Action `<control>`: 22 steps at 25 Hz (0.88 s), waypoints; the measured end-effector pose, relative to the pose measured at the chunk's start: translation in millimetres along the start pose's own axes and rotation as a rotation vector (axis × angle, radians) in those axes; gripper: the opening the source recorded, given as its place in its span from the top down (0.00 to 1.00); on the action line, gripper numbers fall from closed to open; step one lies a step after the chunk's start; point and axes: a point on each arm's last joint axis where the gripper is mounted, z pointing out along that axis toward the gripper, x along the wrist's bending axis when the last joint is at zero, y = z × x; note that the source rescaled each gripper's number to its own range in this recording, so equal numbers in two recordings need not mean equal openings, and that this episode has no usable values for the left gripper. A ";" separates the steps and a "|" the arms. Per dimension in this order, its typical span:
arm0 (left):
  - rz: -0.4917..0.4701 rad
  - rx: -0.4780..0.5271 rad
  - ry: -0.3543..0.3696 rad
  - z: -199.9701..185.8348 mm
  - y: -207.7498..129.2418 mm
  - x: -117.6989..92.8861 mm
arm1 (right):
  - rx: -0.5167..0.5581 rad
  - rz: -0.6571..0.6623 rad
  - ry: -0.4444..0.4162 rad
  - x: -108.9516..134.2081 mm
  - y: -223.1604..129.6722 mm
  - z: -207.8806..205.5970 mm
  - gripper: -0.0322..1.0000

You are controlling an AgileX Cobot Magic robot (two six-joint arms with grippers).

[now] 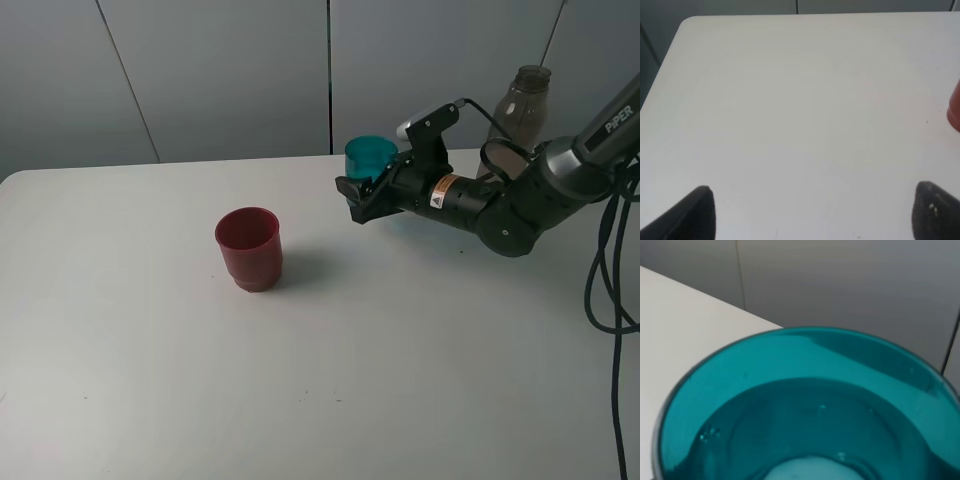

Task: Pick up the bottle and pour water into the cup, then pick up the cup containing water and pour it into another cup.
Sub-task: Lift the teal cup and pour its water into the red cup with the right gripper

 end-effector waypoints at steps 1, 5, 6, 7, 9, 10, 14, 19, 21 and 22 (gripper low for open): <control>0.000 0.000 0.000 0.0 0.0 0.0 | 0.013 -0.009 0.008 4.0 1.5 3.8 0.90; 0.002 0.000 0.000 0.0 0.0 0.0 | 0.033 -0.048 0.038 17.9 12.2 19.2 0.90; 0.002 0.000 0.000 0.0 0.0 0.0 | 0.031 -0.058 0.044 21.1 16.0 23.1 0.90; 0.002 0.000 0.000 0.0 0.0 0.0 | 0.031 -0.066 0.048 23.3 19.2 26.4 0.90; 0.004 0.000 0.000 0.0 0.0 0.0 | 0.021 -0.083 0.056 27.8 27.3 33.4 0.90; 0.004 0.000 0.000 0.0 0.0 0.0 | 0.018 -0.089 0.057 28.6 30.9 36.3 0.90; 0.004 0.000 0.000 0.0 0.0 0.0 | -0.001 -0.111 0.069 34.5 42.1 44.5 0.90; 0.002 0.000 0.000 0.0 0.0 0.0 | -0.030 -0.154 0.091 43.9 51.6 50.6 0.90; 0.002 0.000 0.000 0.0 0.0 0.0 | -0.030 -0.187 0.096 46.2 51.5 50.9 0.90; 0.002 0.000 0.000 0.0 0.0 0.0 | -0.027 -0.198 0.096 46.4 51.3 51.0 0.90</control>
